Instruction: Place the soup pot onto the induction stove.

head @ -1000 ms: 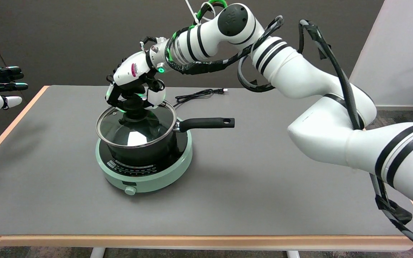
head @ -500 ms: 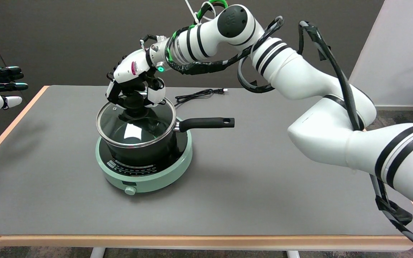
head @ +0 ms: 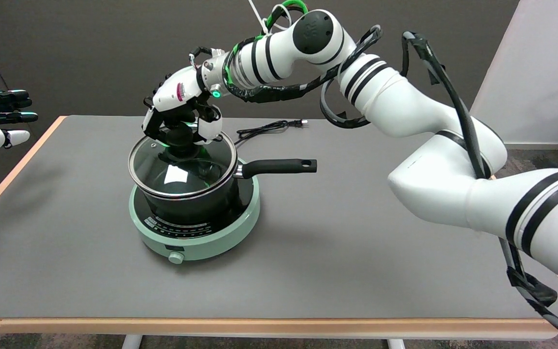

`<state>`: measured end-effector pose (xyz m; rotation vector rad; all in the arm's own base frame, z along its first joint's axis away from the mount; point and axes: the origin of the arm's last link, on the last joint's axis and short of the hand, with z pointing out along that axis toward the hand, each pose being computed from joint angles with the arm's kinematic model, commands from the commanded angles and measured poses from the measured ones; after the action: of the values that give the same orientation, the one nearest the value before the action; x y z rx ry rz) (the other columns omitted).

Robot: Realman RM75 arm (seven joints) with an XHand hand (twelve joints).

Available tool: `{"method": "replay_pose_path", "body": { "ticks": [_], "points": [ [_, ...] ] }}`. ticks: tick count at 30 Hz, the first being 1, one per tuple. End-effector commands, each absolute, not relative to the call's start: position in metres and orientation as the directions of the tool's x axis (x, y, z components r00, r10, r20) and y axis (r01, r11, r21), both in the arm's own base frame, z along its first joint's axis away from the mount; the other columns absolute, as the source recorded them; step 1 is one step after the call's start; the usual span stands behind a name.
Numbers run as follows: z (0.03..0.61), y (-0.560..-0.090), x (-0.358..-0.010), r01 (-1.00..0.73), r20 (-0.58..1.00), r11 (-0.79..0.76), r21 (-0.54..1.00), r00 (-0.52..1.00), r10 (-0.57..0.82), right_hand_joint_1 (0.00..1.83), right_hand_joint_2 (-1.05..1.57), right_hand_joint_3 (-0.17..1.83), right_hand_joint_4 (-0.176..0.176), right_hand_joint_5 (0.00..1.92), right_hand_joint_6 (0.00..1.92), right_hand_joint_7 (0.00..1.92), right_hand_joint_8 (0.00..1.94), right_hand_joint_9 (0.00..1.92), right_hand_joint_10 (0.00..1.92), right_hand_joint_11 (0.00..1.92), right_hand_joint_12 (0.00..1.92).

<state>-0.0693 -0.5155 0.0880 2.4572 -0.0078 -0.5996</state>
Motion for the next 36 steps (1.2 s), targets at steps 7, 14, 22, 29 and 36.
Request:
{"method": "replay_pose_path", "body": {
  "ticks": [7, 14, 22, 29, 36],
  "points": [
    [0.0889, -0.5144, -0.0732, 0.122, -0.42, -0.822, 0.556, 0.895, -0.151, 1.36, 0.81, 0.73, 0.176, 0.53, 1.56, 0.88, 1.38, 0.82, 1.77, 0.64, 1.47],
    [0.0898, -0.5142, -0.0744, 0.119, -0.419, -0.822, 0.556, 0.895, -0.154, 1.36, 0.81, 0.73, 0.176, 0.53, 1.56, 0.88, 1.39, 0.82, 1.78, 0.64, 1.48],
    [0.0897, -0.5137, -0.0759, 0.115, -0.418, -0.824, 0.556, 0.895, -0.158, 1.36, 0.82, 0.72, 0.176, 0.52, 1.56, 0.88, 1.39, 0.81, 1.78, 0.64, 1.48],
    [0.0905, -0.5136, -0.0759, 0.105, -0.408, -0.823, 0.558, 0.899, -0.161, 1.36, 0.82, 0.75, 0.176, 0.5, 1.6, 0.86, 1.43, 0.78, 1.8, 0.62, 1.52],
    [0.0911, -0.5133, -0.0769, 0.105, -0.408, -0.824, 0.557, 0.898, -0.162, 1.34, 1.02, 0.35, 0.176, 0.59, 1.14, 0.81, 1.34, 0.78, 1.44, 0.58, 1.49]
  ]
}}
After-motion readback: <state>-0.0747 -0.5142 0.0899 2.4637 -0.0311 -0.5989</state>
